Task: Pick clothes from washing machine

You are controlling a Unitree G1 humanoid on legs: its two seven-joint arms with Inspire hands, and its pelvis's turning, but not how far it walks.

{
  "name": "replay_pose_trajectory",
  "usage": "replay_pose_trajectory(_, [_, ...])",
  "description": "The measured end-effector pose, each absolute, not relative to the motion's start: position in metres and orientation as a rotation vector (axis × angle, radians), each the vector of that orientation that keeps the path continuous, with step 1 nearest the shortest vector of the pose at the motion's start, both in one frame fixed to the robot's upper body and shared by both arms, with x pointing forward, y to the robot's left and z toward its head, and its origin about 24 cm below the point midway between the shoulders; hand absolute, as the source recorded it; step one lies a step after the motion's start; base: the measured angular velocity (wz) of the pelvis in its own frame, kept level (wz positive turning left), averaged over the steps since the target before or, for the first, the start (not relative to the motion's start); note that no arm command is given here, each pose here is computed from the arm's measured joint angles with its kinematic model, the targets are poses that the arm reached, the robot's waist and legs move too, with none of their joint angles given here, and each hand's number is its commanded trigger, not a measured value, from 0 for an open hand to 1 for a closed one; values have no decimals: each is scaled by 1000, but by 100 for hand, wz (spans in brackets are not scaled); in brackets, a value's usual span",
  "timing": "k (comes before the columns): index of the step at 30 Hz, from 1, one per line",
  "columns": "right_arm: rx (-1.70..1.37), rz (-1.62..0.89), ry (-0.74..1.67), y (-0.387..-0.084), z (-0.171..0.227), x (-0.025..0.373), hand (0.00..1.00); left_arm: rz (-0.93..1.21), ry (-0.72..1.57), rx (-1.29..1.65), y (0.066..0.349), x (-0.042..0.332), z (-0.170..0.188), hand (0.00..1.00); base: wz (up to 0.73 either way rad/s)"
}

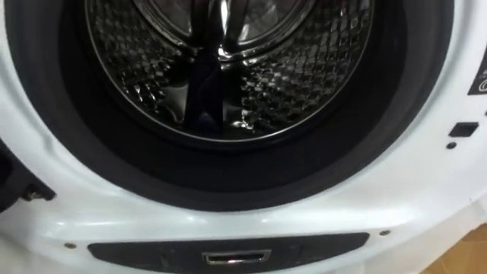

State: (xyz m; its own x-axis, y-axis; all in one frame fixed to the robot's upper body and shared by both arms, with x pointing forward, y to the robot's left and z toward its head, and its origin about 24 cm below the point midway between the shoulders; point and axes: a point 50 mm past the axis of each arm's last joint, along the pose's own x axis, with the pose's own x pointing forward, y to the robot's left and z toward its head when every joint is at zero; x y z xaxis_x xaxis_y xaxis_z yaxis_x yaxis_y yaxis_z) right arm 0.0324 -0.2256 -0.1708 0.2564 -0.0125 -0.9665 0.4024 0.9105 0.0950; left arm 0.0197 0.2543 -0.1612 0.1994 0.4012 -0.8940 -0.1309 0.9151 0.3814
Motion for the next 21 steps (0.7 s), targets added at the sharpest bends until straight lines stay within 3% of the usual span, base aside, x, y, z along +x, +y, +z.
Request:
replay_pose_trajectory(8, [226, -263, 1270, -239, -167, 44, 0, 295, 1232, 240, 242, 54, -160, 0, -5])
replay_pose_trajectory(15, [268, -316, 1206, -244, -164, 54, 0, 194, 1069, 237, 229, 113, -149, 0, 32])
replay_pose_trajectory(21, [286, -330, 1198, -244, -164, 55, 0, 120, 1066, 267, 219, 114, -152, 0, 3])
